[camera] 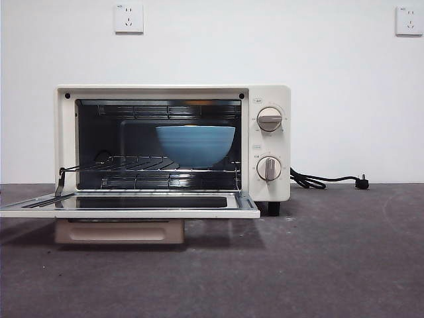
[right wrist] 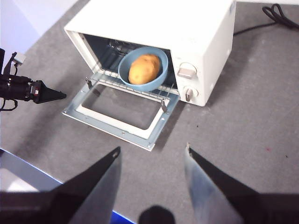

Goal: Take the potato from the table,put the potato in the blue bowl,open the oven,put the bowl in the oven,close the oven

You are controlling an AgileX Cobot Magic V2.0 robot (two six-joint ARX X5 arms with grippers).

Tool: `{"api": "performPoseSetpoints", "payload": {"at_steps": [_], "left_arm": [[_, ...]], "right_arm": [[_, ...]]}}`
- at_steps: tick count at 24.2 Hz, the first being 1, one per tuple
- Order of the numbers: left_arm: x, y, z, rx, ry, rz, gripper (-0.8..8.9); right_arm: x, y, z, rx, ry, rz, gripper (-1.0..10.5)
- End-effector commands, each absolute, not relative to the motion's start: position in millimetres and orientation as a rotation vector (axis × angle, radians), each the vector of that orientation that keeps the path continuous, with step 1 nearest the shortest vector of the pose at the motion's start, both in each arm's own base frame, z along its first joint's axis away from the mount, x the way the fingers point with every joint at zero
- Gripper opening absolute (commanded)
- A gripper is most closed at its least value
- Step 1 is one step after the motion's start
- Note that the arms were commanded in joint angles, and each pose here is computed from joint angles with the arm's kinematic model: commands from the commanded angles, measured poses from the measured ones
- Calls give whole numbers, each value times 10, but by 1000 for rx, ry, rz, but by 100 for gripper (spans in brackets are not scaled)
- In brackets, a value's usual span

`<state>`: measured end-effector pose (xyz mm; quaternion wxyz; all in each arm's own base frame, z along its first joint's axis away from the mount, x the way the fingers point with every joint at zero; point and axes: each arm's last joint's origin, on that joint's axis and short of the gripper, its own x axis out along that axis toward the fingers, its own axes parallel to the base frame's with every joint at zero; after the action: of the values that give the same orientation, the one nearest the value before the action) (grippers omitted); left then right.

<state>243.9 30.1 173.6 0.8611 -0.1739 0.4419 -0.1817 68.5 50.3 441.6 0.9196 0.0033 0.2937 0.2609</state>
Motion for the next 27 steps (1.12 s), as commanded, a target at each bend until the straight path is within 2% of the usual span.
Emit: {"api": "performPoseSetpoints", "payload": {"at_steps": [1, 10, 17, 27], "left_arm": [[2471, 311, 1629, -372, 947, -389, -8], [2573, 261, 1412, -382, 994, -418, -9], [2610, 144, 1295, -402, 1030, -502, -9], [2668, 172, 1402, -577, 911, -675, -8]], "right_arm": [[693, 509, 4415, -3, 601, 538, 220], [693, 510, 4416, -2, 600, 537, 220], [693, 510, 4416, -1, 600, 537, 220], [694, 509, 4416, -2, 600, 535, 220]]}}
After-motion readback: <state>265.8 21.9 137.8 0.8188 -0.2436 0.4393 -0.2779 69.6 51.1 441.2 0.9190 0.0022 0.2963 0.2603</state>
